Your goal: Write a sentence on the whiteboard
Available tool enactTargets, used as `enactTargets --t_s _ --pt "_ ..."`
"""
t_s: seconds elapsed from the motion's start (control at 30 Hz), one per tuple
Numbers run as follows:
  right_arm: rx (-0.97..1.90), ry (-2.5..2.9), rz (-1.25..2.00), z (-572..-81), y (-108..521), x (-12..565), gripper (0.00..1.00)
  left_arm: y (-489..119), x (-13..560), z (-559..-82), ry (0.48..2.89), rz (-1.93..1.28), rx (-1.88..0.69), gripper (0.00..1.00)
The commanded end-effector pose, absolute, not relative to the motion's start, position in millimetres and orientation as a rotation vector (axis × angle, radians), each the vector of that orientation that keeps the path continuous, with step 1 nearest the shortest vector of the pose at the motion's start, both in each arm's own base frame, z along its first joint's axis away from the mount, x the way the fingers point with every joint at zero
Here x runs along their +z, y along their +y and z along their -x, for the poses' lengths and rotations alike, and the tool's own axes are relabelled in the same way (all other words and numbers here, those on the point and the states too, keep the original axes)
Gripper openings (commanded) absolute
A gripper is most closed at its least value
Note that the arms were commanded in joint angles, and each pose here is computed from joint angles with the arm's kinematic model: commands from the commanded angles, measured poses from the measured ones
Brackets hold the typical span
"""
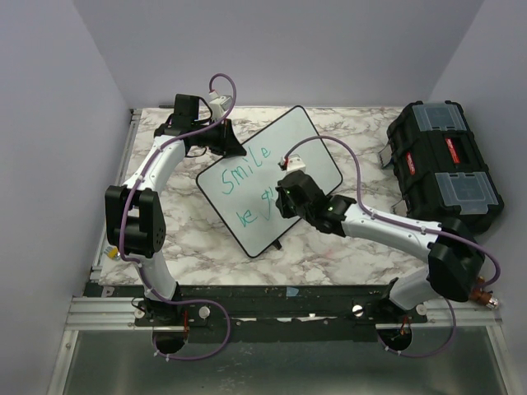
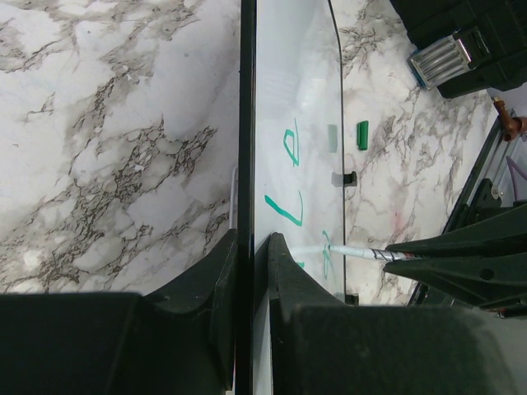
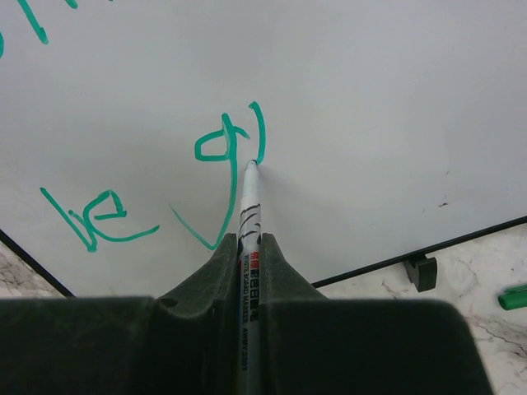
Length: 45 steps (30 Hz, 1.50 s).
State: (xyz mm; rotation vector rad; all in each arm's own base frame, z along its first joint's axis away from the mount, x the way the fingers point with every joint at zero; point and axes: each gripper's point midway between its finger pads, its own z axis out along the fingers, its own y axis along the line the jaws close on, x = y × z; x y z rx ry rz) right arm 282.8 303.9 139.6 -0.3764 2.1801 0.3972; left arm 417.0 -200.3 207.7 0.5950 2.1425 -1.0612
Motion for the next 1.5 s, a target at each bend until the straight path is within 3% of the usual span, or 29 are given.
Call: enactTargets --t_s 0.0,0.6,1.0,1.17,1.47 --pt "0.318 2.196 0.356 -292.6 301.5 135.8 0.01 -197.8 212.8 -420.9 2.069 -0.7 -0.947 0.0" --pt "0.19 2.137 0.341 -317.8 300.6 152.7 0.01 -197.8 211.5 -422.2 2.072 -0.699 -0.948 0.0" --pt "0.3 1.996 0.272 -320.4 277.7 236.8 0.01 -197.6 211.3 -423.0 2.069 -0.699 -0.942 0.0" --pt "0.345 2.043 0.217 -331.2 251.0 220.8 0.01 -198.5 211.6 -422.6 2.066 -0.699 -0.949 0.0" --pt "0.516 2.085 0.355 -309.4 263.1 192.2 0.0 -197.6 208.9 -422.2 2.072 -0.697 -0.945 0.0"
